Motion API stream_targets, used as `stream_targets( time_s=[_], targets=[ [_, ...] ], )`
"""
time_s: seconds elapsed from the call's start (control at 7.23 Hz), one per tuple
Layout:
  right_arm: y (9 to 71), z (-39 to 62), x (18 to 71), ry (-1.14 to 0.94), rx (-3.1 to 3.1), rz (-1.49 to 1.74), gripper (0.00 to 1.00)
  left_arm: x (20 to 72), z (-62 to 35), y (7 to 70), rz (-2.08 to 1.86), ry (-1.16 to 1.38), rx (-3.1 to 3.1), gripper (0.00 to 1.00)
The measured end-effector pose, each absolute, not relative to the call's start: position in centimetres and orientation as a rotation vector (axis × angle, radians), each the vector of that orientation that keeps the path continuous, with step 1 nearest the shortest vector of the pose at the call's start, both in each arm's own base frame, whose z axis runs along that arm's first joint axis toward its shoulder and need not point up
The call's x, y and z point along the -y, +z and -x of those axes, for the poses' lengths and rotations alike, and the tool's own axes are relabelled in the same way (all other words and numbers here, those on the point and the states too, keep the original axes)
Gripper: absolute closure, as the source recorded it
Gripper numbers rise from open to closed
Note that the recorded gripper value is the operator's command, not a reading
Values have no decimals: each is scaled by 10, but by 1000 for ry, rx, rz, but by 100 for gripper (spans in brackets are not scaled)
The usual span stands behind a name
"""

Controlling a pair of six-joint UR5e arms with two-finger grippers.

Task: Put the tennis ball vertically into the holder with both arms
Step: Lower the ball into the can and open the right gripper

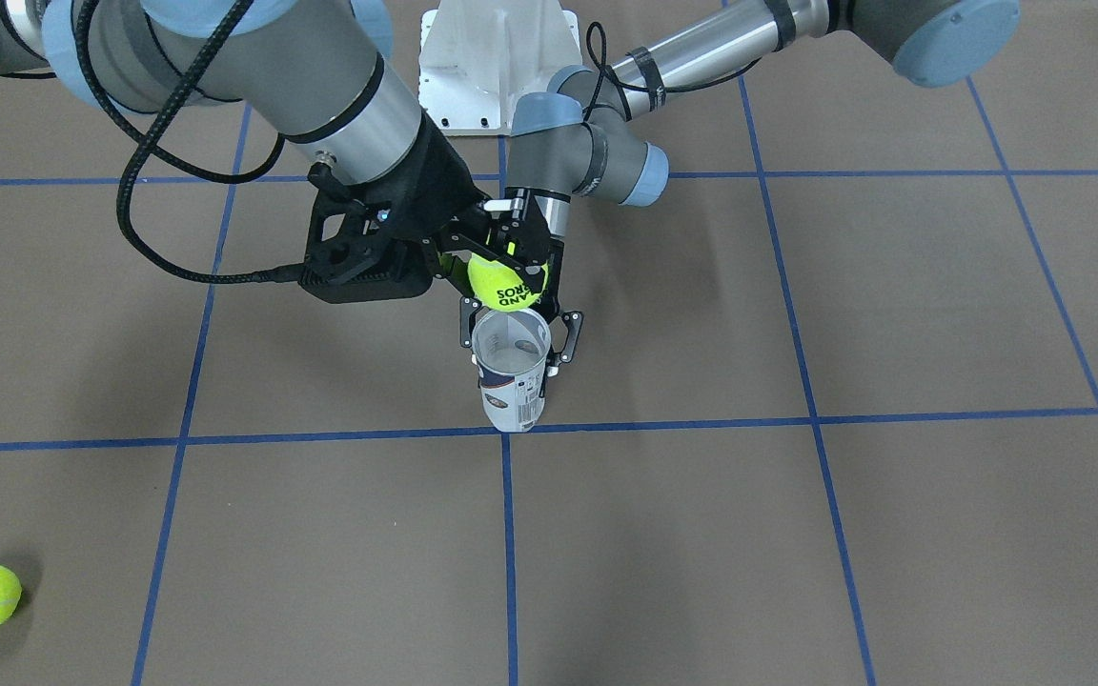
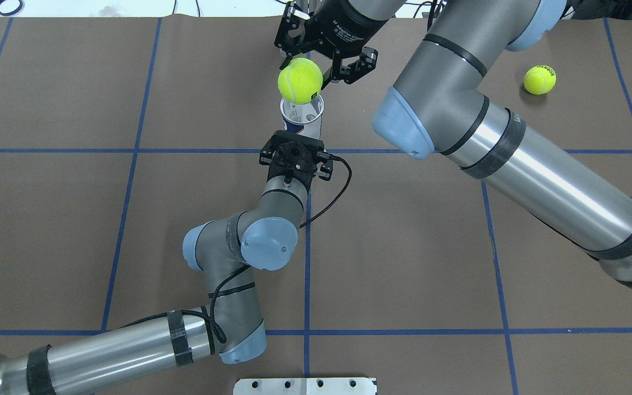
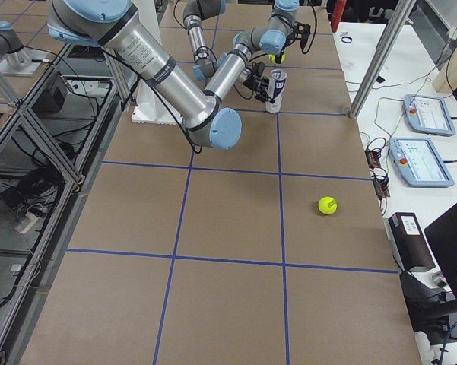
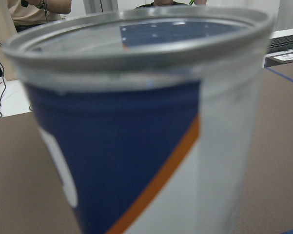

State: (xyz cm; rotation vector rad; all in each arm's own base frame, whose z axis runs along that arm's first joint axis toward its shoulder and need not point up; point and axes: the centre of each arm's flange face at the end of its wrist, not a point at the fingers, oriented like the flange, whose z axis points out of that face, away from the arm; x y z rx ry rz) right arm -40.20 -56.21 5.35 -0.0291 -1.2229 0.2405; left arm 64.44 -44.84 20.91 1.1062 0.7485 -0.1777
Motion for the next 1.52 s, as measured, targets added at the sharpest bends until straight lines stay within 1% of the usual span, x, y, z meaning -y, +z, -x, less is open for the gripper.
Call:
stream_targets(
  time_s=[0.55, 1.24, 1.38, 1.52],
  targets=[
    [64, 420, 582, 282, 1170, -13, 100, 448, -645, 207, -1107, -179, -751, 28],
    [71, 441, 578, 271, 1147, -3, 100, 449, -644, 204, -1109, -180, -752, 28],
    [72, 441, 578, 270, 1146, -2, 84, 450, -644, 204, -1109, -181, -752, 28],
    [73, 441, 578, 271, 1145, -1, 61, 451, -643, 204, -1110, -181, -751, 28]
  ],
)
